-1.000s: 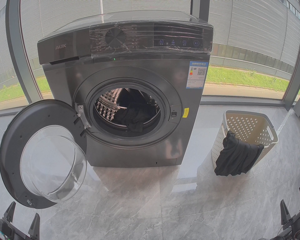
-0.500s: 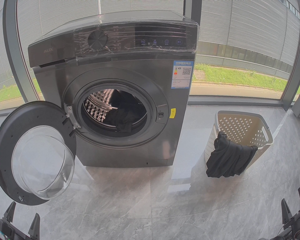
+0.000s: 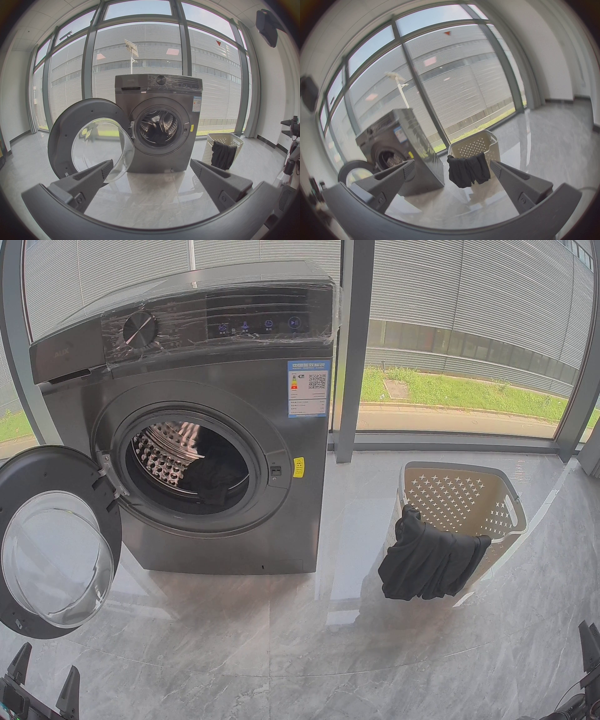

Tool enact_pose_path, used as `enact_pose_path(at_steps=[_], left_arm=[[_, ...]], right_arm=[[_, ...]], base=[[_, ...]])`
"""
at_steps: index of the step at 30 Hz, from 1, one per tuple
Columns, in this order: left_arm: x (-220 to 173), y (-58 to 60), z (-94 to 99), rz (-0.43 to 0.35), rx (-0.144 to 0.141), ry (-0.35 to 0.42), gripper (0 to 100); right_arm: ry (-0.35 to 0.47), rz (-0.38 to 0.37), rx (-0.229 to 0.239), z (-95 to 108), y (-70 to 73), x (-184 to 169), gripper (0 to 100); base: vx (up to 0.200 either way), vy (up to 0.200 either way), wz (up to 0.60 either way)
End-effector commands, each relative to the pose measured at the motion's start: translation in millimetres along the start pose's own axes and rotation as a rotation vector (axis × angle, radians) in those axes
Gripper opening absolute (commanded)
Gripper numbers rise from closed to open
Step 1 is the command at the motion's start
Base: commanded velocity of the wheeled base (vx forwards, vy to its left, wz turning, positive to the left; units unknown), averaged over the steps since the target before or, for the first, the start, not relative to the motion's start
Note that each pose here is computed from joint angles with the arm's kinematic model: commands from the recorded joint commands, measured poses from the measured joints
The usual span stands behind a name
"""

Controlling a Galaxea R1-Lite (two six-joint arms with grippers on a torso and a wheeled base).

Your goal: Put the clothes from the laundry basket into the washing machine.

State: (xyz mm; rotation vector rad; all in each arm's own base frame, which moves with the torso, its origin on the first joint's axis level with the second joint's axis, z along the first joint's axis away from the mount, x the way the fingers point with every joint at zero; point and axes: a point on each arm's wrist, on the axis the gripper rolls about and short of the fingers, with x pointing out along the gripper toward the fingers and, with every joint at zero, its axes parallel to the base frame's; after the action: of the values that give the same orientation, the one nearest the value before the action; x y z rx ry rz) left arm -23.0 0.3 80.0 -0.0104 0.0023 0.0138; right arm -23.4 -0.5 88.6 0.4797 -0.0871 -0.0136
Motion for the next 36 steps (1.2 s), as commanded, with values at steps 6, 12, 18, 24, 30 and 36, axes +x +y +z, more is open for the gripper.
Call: enact_pose_path(at_steps=[6,12,18,24,30,36], left_arm=[[0.2,0.1,-5.0,0.005,-0.008,0.002,100],[0.2,0.0,-5.0,0.003,-0.008,0.002,100],[0.1,0.1,-4.7,0.006,-0.014,0.002,100],[0.1,0.1,-4.7,0.006,-0.022,0.002,100],[0.1,0.1,-4.5,0.005,-0.006,0.001,100],[0.1,0.1,-4.7,0.006,-0.020,0.002,100]], right_arm=[[-0.314,-0.364,0.492,0.7,-11.2,-1.7,100],[-0.893,-0.346,1.383,3.3,-17.8,-7.6,100],[-0.859,-0.354,1.357,2.6,-17.7,-7.1,100],[-0.612,-0.375,1.116,1.3,-15.0,-4.4,100],[-0.291,-0.441,0.181,3.0,-11.0,-2.2,100],[-0.061,-0.285,-0.376,-2.0,-8.1,-0.1,100]], base=[[0.000,-0.200,0.00],[0.000,-0.200,0.00],[0.000,-0.200,0.00],[0.000,-0.200,0.00],[0.000,0.000,0.00],[0.000,0.000,0.00]])
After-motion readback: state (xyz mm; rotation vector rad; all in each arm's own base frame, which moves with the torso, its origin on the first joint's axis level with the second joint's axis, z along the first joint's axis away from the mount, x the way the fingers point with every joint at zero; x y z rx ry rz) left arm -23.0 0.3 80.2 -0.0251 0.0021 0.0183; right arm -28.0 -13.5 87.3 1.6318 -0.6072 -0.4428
